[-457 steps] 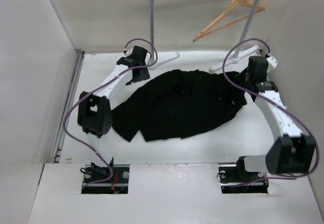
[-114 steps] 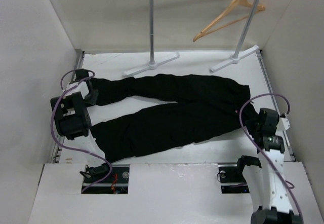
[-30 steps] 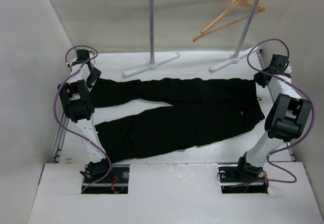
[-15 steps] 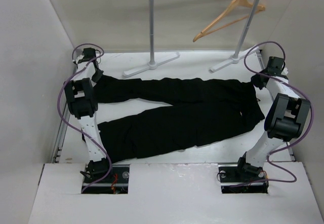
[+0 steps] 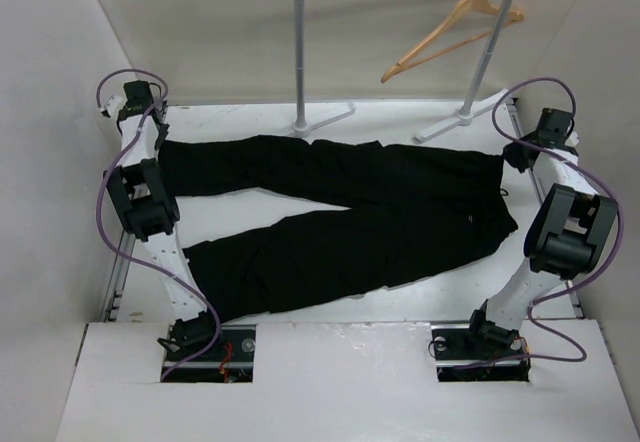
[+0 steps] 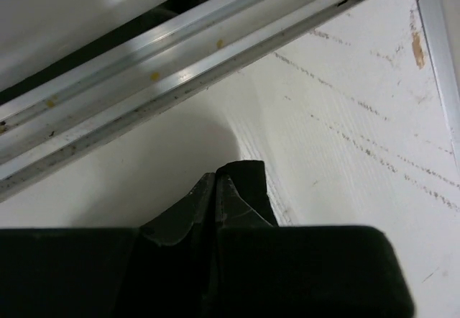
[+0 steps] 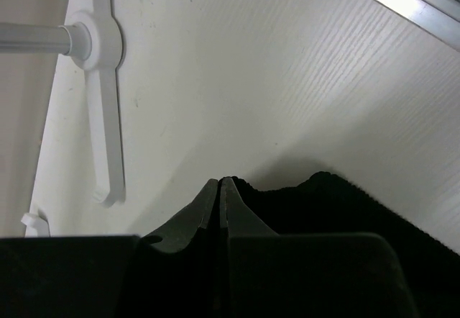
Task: Place the trousers on the hanger
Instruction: Flatten out the trousers at the center of the board.
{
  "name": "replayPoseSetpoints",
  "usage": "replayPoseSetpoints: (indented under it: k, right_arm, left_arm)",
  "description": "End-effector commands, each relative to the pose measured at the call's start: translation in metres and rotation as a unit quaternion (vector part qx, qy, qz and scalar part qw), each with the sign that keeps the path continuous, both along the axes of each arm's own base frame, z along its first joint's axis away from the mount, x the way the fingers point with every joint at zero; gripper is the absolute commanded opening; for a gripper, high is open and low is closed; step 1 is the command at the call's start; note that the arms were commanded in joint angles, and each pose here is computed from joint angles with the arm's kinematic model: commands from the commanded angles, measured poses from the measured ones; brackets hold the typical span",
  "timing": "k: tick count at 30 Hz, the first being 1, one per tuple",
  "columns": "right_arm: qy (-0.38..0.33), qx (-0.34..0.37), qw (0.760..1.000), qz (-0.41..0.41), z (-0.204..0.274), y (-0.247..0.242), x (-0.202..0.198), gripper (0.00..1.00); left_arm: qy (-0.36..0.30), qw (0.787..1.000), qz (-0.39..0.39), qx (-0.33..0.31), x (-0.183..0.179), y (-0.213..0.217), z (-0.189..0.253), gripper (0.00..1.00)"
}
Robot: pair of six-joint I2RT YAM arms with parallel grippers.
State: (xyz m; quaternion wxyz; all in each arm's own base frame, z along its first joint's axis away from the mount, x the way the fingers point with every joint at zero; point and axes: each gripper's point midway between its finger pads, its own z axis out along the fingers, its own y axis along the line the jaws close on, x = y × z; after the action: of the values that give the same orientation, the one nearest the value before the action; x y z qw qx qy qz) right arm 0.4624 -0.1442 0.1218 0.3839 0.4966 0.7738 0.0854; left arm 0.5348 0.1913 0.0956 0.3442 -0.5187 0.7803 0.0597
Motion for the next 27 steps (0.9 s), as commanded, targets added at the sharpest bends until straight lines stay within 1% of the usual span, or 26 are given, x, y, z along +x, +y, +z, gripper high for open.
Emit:
replayPoseSetpoints:
  k: [1, 3, 6, 9, 12, 16, 17, 18, 20, 21, 23, 24, 25, 27]
  right_arm:
    - [-0.046, -0.024, 0.998, -0.022, 0.025, -0.023, 0.025, 0.07]
    - [-0.033, -0.024, 0.999, -0.026, 0.016, -0.027, 0.028, 0.06]
    - [-0.029, -0.028, 0.999, -0.034, 0.009, -0.034, 0.036, 0.06]
    - [-0.025, -0.031, 0.999, -0.031, 0.01, -0.037, 0.044, 0.07]
    - [-0.031, -0.034, 0.999, -0.029, 0.017, -0.036, 0.05, 0.07]
    - [-0.032, -0.028, 0.999, -0.029, 0.018, -0.031, 0.057, 0.08]
    - [-0.029, -0.027, 0.999, -0.029, 0.017, -0.031, 0.059, 0.09]
    - [-0.025, -0.025, 0.999, -0.029, 0.014, -0.03, 0.059, 0.12]
    - [-0.024, -0.022, 0.999, -0.028, 0.014, -0.027, 0.06, 0.2]
    - [-0.027, -0.022, 0.999, -0.028, 0.015, -0.026, 0.06, 0.29]
    - [-0.032, -0.024, 0.999, -0.025, 0.022, -0.02, 0.058, 0.44]
    - [-0.033, -0.024, 0.999, -0.025, 0.026, -0.017, 0.055, 0.5]
    - [-0.036, -0.027, 0.999, -0.027, 0.031, -0.015, 0.05, 0.55]
    - [-0.046, -0.031, 0.998, -0.035, 0.043, -0.01, 0.039, 0.62]
  left_arm:
    - [-0.053, 0.998, 0.011, 0.03, 0.011, 0.01, 0.054, 0.01]
    - [-0.049, 0.998, 0.013, 0.036, 0.014, 0.012, 0.05, 0.01]
    - [-0.045, 0.997, 0.016, 0.055, 0.025, 0.019, 0.041, 0.03]
    - [-0.047, 0.997, 0.01, 0.055, 0.037, 0.014, 0.033, 0.09]
    - [-0.077, 0.996, -0.012, 0.052, 0.052, 0.003, 0.045, 0.19]
    - [-0.113, 0.992, -0.026, 0.047, 0.057, -0.001, 0.073, 0.2]
    - [-0.113, 0.992, -0.026, 0.046, 0.056, -0.002, 0.077, 0.22]
    - [-0.109, 0.993, -0.024, 0.045, 0.052, -0.001, 0.078, 0.25]
    - [-0.085, 0.996, -0.02, 0.033, 0.029, -0.005, 0.075, 0.38]
    - [-0.069, 0.997, -0.023, 0.025, 0.013, -0.011, 0.073, 0.42]
    - [-0.041, 0.999, -0.027, 0.017, -0.028, -0.028, 0.063, 0.46]
    - [-0.04, 0.999, -0.025, 0.017, -0.048, -0.036, 0.062, 0.48]
    - [-0.045, 0.999, -0.018, 0.011, -0.066, -0.044, 0.058, 0.5]
    - [-0.041, 0.999, -0.003, -0.011, -0.098, -0.056, 0.048, 0.51]
